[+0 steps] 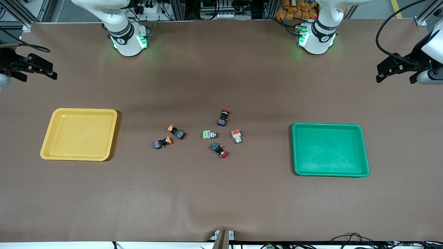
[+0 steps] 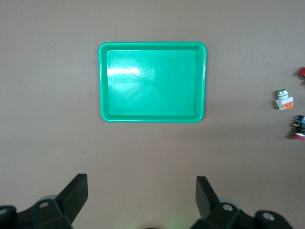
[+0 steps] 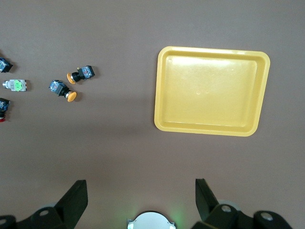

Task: Place green and yellow buttons in trays
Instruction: 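Move the left gripper toward the cluster of buttons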

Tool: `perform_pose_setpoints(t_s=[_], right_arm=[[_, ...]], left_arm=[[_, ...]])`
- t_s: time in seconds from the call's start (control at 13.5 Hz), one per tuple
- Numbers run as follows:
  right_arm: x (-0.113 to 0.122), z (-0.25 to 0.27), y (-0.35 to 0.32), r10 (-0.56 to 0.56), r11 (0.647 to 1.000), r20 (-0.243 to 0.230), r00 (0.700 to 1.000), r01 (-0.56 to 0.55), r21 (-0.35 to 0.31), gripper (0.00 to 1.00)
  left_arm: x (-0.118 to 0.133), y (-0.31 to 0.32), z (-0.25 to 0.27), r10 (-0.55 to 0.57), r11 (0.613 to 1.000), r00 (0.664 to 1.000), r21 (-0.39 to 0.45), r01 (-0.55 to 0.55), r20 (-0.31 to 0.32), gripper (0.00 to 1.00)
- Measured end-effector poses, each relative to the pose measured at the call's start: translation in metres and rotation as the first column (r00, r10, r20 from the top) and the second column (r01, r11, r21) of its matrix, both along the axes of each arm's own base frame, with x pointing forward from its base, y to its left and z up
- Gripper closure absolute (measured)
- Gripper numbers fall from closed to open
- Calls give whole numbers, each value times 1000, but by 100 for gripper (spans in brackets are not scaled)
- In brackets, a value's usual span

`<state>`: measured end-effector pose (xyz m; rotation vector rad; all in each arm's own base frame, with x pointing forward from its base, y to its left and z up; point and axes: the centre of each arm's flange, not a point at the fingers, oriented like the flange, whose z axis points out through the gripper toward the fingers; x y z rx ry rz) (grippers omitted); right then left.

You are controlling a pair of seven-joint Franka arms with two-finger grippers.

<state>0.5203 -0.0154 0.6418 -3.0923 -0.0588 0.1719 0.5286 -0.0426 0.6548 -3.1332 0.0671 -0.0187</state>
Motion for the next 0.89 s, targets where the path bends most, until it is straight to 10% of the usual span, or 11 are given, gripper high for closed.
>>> perform_pose_setpoints(t_s=[0.89], right_arm=[[0, -1, 1, 1, 1000, -1, 1000, -1, 5, 0]], left_arm=[[15, -3, -14, -5, 1000, 1000, -3, 5, -21, 0]])
